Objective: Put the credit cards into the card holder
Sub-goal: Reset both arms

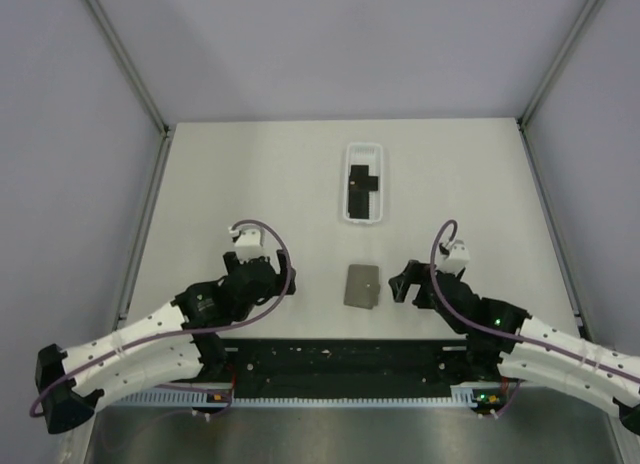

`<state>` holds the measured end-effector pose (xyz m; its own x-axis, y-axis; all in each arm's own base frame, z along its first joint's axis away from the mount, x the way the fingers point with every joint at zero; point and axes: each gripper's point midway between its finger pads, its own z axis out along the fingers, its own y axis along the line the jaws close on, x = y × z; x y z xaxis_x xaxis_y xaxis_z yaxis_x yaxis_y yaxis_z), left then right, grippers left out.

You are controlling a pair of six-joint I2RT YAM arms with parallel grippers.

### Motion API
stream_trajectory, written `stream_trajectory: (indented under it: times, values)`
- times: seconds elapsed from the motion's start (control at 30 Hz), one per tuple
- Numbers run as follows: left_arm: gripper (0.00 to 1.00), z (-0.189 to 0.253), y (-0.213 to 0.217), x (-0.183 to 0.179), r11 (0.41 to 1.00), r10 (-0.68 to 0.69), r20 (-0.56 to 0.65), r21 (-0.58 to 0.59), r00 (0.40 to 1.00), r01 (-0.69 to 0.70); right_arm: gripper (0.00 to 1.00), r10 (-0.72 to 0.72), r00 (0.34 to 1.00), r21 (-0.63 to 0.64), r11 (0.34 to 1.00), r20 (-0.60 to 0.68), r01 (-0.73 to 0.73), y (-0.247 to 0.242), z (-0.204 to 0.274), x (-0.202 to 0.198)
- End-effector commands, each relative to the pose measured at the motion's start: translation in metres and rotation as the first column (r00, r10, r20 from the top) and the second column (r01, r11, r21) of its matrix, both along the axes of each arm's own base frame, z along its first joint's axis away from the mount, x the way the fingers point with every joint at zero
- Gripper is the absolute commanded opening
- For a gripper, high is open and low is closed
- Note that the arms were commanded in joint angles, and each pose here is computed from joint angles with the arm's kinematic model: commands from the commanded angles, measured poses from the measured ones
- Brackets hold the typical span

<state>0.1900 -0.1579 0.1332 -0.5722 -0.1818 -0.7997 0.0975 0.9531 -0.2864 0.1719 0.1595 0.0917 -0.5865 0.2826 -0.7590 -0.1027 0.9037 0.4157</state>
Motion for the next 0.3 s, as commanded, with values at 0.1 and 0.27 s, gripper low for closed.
stream_trajectory:
  times: [0.1, 0.27]
  values:
    - [0.99, -0.003, 0.009, -0.003, 0.999, 0.029, -0.021, 0.023, 0.999, -0.028, 0.99, -0.028, 0.997, 0.053, 0.998, 0.065, 0.024, -0.004, 0.014, 0.004]
    - [0.99, 0.002, 0.0, -0.003, 1.0, -0.008, -0.005, -0.017, 1.0, 0.007, 0.99, 0.0, 0.998, 0.018, 1.0, 0.059, -0.001, -0.002, 0.012, 0.004]
